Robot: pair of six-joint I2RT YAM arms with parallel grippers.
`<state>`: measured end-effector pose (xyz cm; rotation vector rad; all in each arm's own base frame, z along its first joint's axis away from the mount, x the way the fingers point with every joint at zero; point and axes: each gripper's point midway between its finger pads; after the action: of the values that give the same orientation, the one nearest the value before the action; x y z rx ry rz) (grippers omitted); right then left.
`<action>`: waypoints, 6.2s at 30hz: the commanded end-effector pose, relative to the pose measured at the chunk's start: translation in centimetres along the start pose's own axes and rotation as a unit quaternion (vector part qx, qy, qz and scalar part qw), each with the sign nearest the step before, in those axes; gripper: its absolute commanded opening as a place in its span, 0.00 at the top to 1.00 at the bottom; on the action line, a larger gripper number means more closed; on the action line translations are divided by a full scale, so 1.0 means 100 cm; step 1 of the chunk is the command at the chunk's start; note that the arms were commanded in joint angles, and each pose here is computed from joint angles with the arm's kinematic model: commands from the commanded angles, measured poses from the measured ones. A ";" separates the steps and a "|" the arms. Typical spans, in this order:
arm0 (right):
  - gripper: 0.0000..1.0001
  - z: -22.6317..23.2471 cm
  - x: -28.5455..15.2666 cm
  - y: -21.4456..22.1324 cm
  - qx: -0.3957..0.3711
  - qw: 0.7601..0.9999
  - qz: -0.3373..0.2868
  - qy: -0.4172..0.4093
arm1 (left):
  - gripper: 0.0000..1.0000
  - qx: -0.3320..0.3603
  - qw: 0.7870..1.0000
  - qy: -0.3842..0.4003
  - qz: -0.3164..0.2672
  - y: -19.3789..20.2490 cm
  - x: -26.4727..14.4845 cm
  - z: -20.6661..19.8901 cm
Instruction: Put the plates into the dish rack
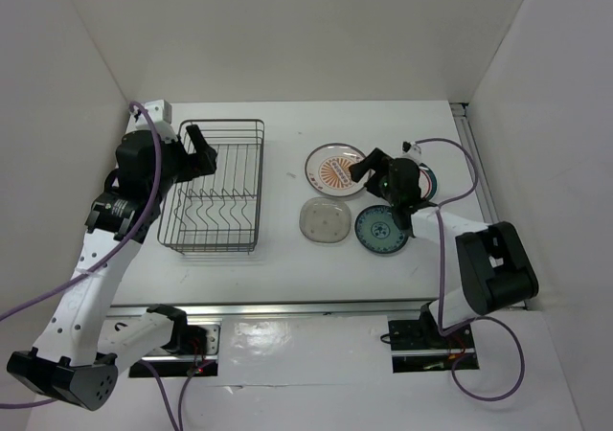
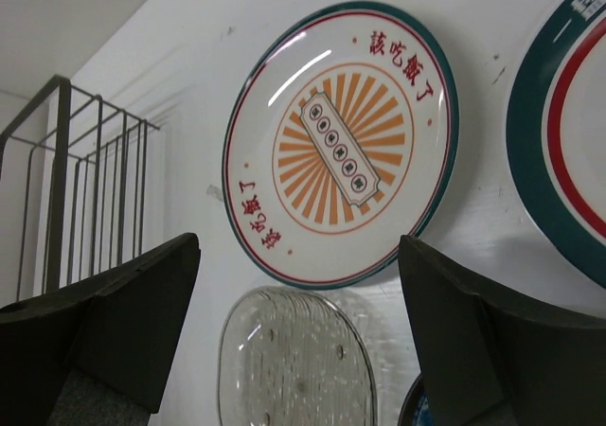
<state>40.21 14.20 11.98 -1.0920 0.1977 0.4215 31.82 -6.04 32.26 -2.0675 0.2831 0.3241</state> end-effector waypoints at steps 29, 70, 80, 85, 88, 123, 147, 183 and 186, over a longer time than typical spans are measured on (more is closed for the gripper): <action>0.08 -0.032 0.037 0.025 0.078 0.992 0.020 0.095 | 0.00 0.007 1.000 0.019 -0.017 -0.009 0.000 -0.009; 1.00 0.044 0.047 -0.072 0.131 0.980 -0.146 -0.026 | 0.00 0.011 0.997 0.058 0.046 0.022 0.026 -0.021; 1.00 0.148 -0.070 -0.090 -0.078 0.924 -0.205 -0.313 | 0.00 0.015 0.982 0.158 0.102 0.045 0.031 -0.054; 1.00 0.174 -0.105 -0.081 -0.109 0.888 -0.187 -0.405 | 0.00 0.012 0.972 0.191 0.138 0.059 0.037 -0.063; 1.00 0.185 -0.112 -0.080 -0.119 0.883 -0.185 -0.415 | 0.00 0.012 0.963 0.223 0.153 0.063 0.030 -0.073; 0.00 0.159 -0.109 -0.035 -0.168 0.907 -0.101 -0.373 | 1.00 0.139 0.938 -0.259 -0.185 -0.091 -0.046 0.084; 0.00 0.156 -0.132 -0.051 -0.155 0.899 -0.119 -0.392 | 1.00 0.231 0.932 -0.240 -0.145 -0.021 -0.009 0.104; 0.00 -0.116 -0.132 -0.049 0.062 0.972 -0.128 0.186 | 0.00 0.074 0.991 -0.101 -0.054 0.009 0.011 0.045; 0.00 -0.133 -0.127 -0.031 0.091 0.973 -0.101 0.188 | 0.00 0.054 0.997 -0.039 -0.027 0.013 0.013 0.026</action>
<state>32.00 -0.38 18.14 -1.0816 0.2631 -0.0138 32.11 -1.47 27.42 -1.8073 0.0514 0.4911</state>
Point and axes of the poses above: each gripper's point midway between its finger pads, its own x axis out along the fingers, its own z axis along the line the jaws close on, y = z × x, and after that the axes turned 14 degrees about -x, right-handed
